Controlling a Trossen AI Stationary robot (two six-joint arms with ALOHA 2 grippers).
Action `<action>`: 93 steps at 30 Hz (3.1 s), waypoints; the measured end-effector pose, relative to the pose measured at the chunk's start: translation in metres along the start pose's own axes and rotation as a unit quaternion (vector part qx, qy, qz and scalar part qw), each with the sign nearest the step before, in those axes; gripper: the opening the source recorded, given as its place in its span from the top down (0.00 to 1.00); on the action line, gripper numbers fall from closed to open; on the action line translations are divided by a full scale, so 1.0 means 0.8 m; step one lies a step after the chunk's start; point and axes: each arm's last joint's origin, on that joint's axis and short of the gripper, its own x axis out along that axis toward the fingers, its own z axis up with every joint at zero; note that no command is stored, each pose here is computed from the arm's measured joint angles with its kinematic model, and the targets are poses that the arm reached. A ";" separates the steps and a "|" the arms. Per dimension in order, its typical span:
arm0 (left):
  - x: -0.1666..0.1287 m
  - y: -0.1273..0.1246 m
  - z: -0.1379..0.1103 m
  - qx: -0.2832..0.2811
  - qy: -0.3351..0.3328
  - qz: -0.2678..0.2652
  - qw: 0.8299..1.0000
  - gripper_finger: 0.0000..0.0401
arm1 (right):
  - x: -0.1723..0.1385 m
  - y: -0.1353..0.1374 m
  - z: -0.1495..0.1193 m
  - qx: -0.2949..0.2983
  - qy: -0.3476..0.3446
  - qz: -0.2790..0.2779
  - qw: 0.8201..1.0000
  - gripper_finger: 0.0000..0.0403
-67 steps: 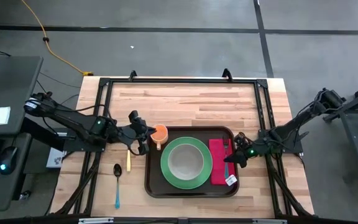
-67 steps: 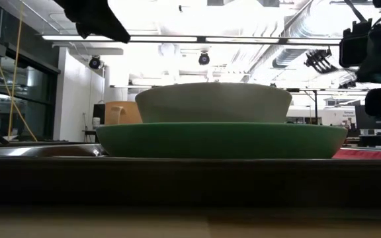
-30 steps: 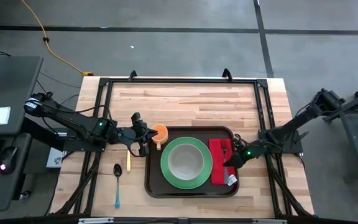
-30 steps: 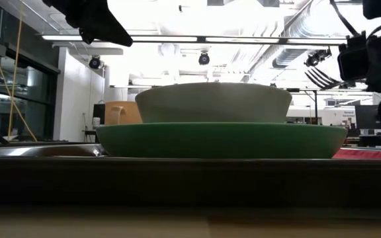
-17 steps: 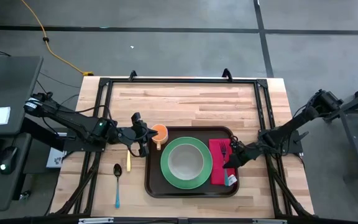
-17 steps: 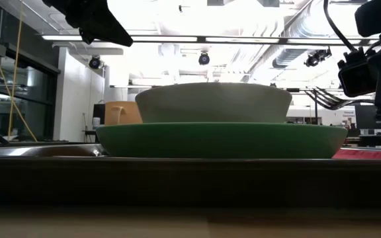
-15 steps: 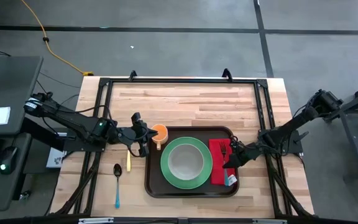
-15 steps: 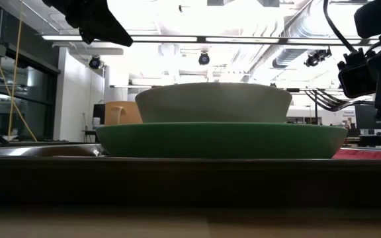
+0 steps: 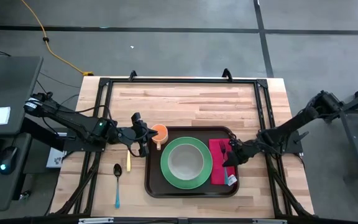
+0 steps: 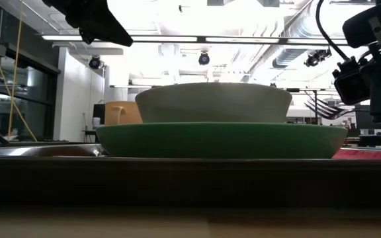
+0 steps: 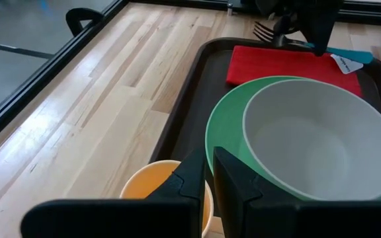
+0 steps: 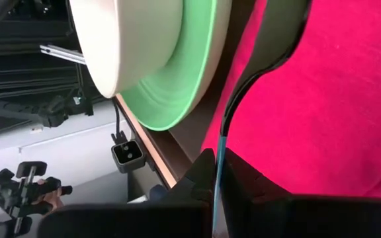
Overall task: Set up tray
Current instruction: Put the blue fork on top of the red napkin
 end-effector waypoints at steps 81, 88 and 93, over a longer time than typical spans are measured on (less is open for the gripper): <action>0.000 -0.001 0.001 -0.002 -0.002 -0.004 1.000 0.84 | 0.024 -0.018 0.014 0.099 0.000 -0.044 0.994 1.00; 0.000 -0.001 0.001 -0.002 -0.002 -0.005 1.000 0.84 | 0.024 -0.017 0.017 0.101 -0.008 -0.043 0.994 1.00; 0.000 -0.001 0.001 -0.002 -0.001 -0.006 1.000 0.84 | 0.024 -0.018 0.020 0.098 -0.008 -0.044 0.994 1.00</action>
